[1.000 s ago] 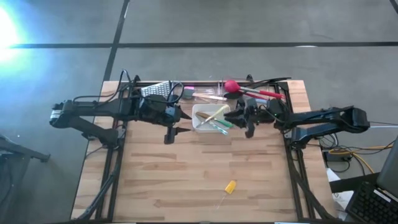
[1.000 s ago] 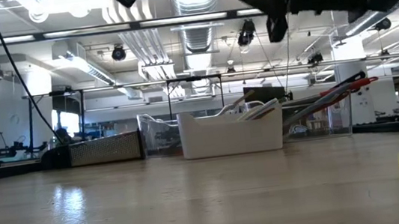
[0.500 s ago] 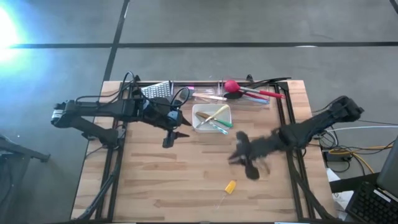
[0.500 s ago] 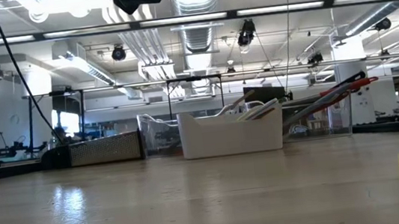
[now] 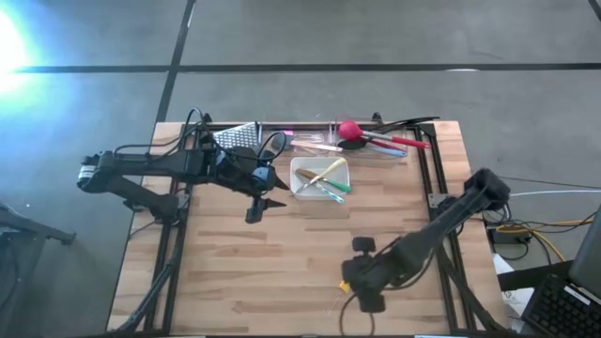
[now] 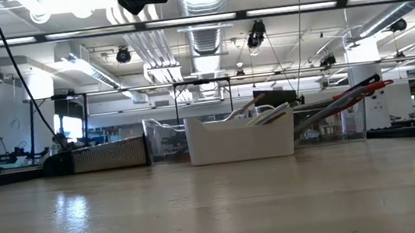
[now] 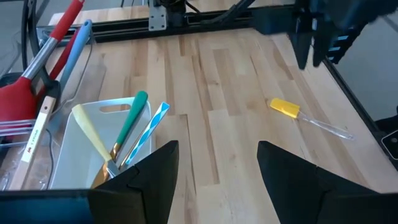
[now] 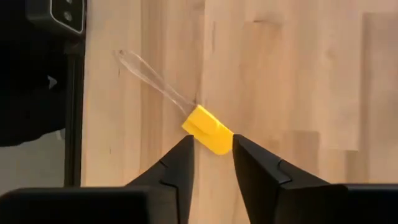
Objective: Pick & Place Kitchen Items
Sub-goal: Put the yellow spatula into the left transparent bin
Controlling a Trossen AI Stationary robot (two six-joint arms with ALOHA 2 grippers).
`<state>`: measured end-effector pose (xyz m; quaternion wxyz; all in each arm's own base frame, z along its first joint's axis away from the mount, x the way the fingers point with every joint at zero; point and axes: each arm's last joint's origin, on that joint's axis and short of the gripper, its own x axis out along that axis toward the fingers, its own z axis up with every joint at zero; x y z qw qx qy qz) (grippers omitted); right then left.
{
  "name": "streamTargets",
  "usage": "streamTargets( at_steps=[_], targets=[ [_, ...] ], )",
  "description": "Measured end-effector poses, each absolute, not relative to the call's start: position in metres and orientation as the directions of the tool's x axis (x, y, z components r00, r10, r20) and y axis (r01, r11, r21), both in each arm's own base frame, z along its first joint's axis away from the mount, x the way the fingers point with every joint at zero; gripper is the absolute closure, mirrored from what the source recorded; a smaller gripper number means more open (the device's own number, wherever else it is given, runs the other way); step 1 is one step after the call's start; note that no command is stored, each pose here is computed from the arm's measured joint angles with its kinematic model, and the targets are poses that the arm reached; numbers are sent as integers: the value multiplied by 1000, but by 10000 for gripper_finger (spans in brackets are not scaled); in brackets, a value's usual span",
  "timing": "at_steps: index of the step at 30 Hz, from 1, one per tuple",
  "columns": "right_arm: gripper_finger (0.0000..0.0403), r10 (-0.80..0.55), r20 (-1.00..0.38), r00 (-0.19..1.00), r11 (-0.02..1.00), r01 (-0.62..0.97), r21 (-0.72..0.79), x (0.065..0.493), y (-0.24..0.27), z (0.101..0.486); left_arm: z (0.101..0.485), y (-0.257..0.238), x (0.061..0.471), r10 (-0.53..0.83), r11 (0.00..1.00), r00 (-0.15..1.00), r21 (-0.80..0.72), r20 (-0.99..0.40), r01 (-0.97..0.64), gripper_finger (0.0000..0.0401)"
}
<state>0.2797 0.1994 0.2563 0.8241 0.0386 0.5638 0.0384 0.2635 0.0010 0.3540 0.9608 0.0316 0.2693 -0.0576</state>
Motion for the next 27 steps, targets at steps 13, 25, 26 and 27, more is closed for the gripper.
streamTargets(
  at_steps=[13,25,26,27],
  targets=[
    [187,53,-971,231,998,0,55,315,224,200,354,1,263,-94,987,847,64,-523,149,176],
    [144,-4,-999,47,999,-48,-6,324,229,137,354,1,263,-94,986,846,67,-524,151,176],
    [142,-10,-999,41,999,-46,-12,325,229,134,354,1,263,-94,986,846,67,-524,151,176],
    [142,-16,-999,39,999,-44,-17,325,228,132,354,1,263,-94,986,847,68,-524,151,176]
  ],
)
